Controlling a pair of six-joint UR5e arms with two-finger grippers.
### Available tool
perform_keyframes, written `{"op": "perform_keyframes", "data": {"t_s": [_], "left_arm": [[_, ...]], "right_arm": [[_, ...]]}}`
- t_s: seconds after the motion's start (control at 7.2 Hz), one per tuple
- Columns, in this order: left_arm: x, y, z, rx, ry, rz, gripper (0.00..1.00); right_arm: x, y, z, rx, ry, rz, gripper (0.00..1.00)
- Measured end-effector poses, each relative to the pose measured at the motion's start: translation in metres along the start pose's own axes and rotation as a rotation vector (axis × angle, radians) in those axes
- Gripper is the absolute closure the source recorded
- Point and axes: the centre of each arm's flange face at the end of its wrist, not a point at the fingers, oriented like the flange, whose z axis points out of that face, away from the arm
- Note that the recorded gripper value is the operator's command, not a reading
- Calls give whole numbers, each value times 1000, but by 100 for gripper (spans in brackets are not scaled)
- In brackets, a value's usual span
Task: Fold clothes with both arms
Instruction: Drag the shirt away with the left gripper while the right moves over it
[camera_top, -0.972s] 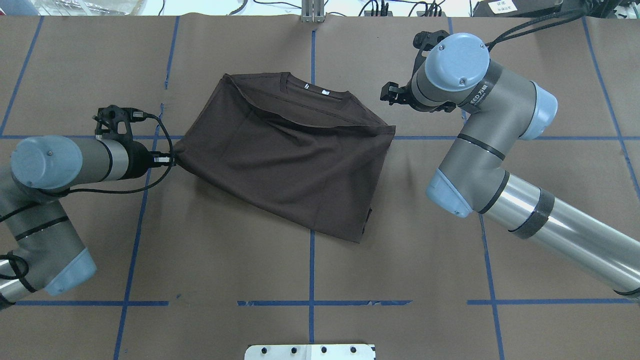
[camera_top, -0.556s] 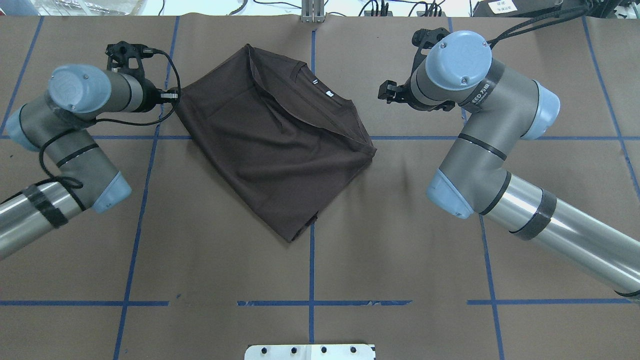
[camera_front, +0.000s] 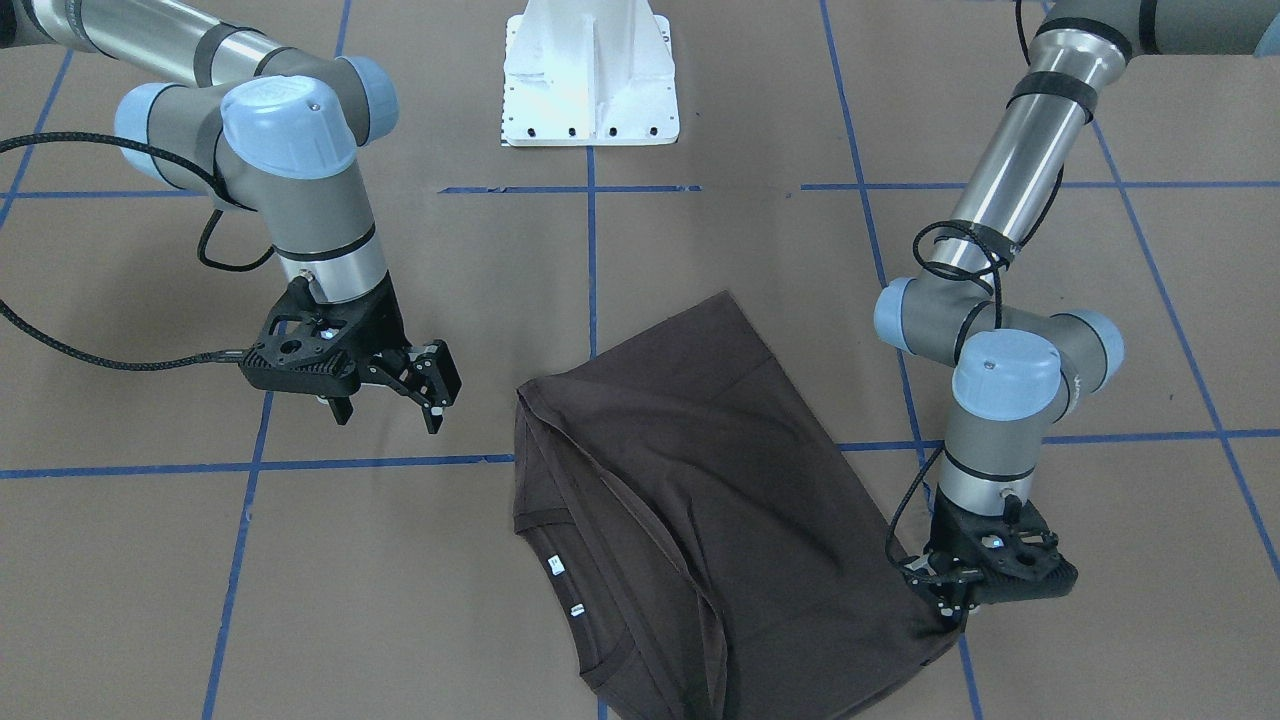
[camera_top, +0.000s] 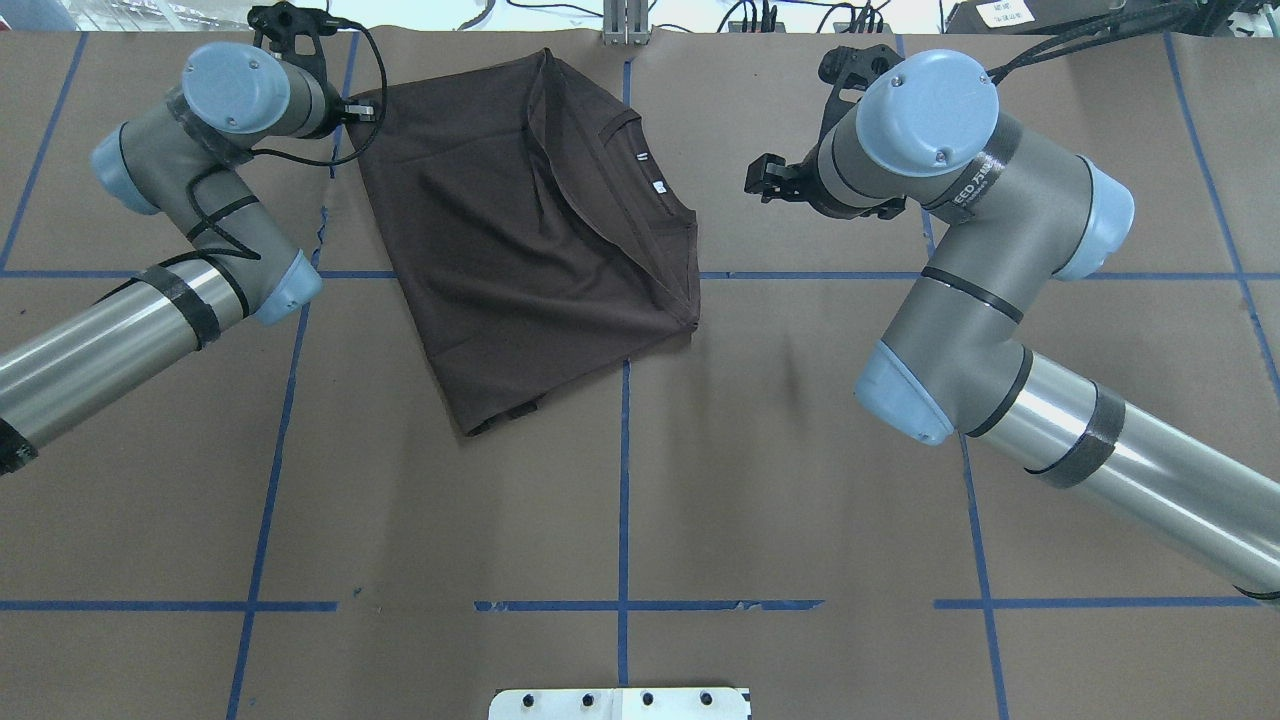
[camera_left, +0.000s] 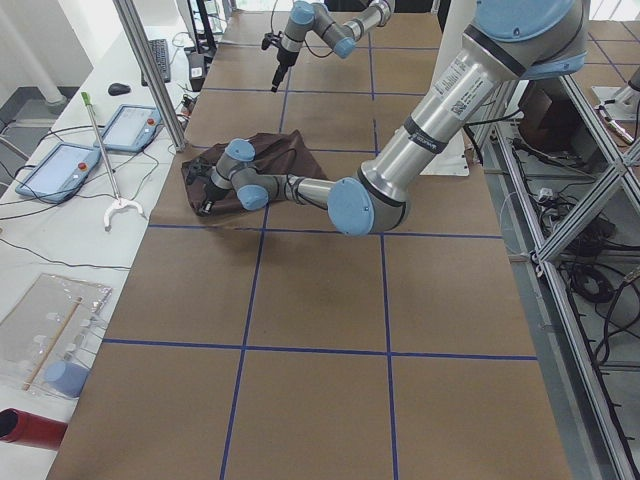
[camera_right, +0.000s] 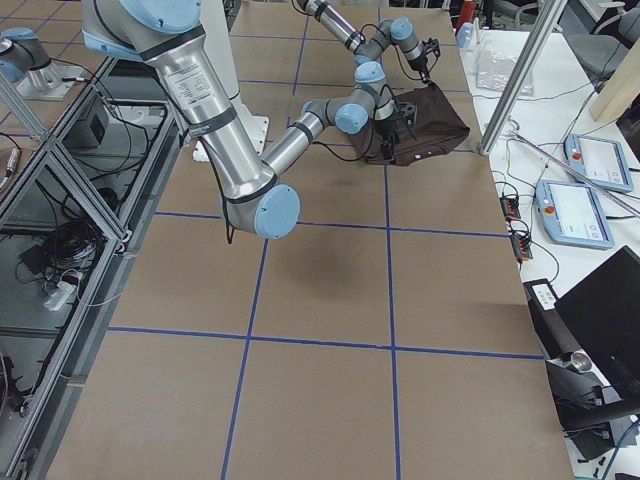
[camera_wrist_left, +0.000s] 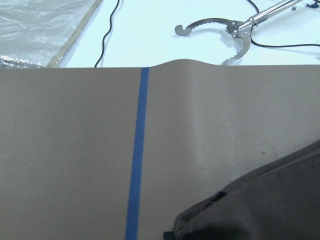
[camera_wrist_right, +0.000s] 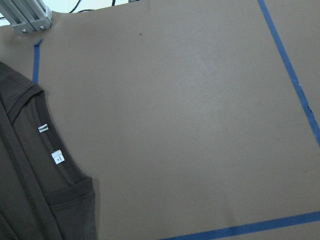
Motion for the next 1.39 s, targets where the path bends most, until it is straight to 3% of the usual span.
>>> {"op": "perform_keyframes", "data": {"t_s": [0.28, 0.56, 0.83, 0.97, 1.39], "left_arm": [[-24, -16, -13, -9, 30, 89, 0], [-55, -24, -45, -58, 143, 157, 0], [-63, -8, -76, -49, 203, 176, 0], [-62, -3, -83, -50, 215, 156, 0], [-51, 9, -82, -67, 227, 133, 0]], "right_arm": [[-16, 15, 5, -15, -11, 23, 11], [-66, 22, 16, -18, -18, 95, 26], [-129, 22, 42, 12, -4, 130, 26], [-153, 24, 66, 25, 1, 126, 33], [-158, 42, 103, 18, 45, 87, 35]]}}
